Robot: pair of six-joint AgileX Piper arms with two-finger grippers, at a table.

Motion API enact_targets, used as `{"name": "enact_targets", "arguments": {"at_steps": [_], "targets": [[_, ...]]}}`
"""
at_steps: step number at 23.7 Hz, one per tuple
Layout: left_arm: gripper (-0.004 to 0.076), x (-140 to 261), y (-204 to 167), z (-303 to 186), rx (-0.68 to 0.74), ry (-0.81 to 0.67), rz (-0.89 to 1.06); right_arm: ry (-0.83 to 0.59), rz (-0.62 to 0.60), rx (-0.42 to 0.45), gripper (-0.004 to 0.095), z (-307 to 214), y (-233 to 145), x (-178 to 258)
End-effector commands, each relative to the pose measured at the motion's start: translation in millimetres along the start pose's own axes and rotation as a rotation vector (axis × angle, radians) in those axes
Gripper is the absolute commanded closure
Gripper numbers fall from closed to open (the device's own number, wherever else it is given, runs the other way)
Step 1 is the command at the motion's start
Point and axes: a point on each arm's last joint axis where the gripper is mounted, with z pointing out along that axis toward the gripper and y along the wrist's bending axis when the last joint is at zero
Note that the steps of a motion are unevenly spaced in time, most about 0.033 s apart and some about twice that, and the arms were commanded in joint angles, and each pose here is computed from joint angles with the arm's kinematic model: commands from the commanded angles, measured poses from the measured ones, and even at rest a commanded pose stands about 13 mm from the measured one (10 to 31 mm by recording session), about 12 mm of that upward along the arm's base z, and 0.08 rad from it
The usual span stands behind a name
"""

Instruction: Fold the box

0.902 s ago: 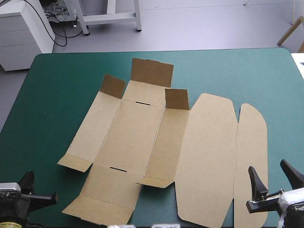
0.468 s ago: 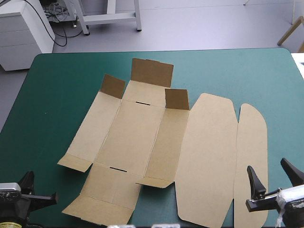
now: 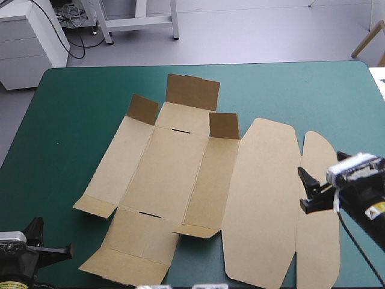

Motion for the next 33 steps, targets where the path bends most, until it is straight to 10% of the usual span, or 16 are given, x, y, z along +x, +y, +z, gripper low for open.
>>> {"name": "enact_targets", "arguments": {"at_steps": [1, 11, 17, 33], "targets": [[0.0734, -13, 0, -3, 0.011, -0.078, -0.008, -0.050, 0.002, -0.037, 0.0135, 26, -10, -35], [0.0734, -13, 0, -3, 0.011, -0.078, -0.008, 0.080, -0.010, -0.273, 0.0135, 128, -15, -85], [0.0734, -13, 0, -3, 0.011, -0.078, -0.008, 0.146, -0.225, -0.374, 0.0135, 204, 20, -119], [0.0734, -13, 0, -3, 0.011, -0.079, -0.015, 0.474, -0.441, -0.511, 0.0136, 348, 62, -71]]}}
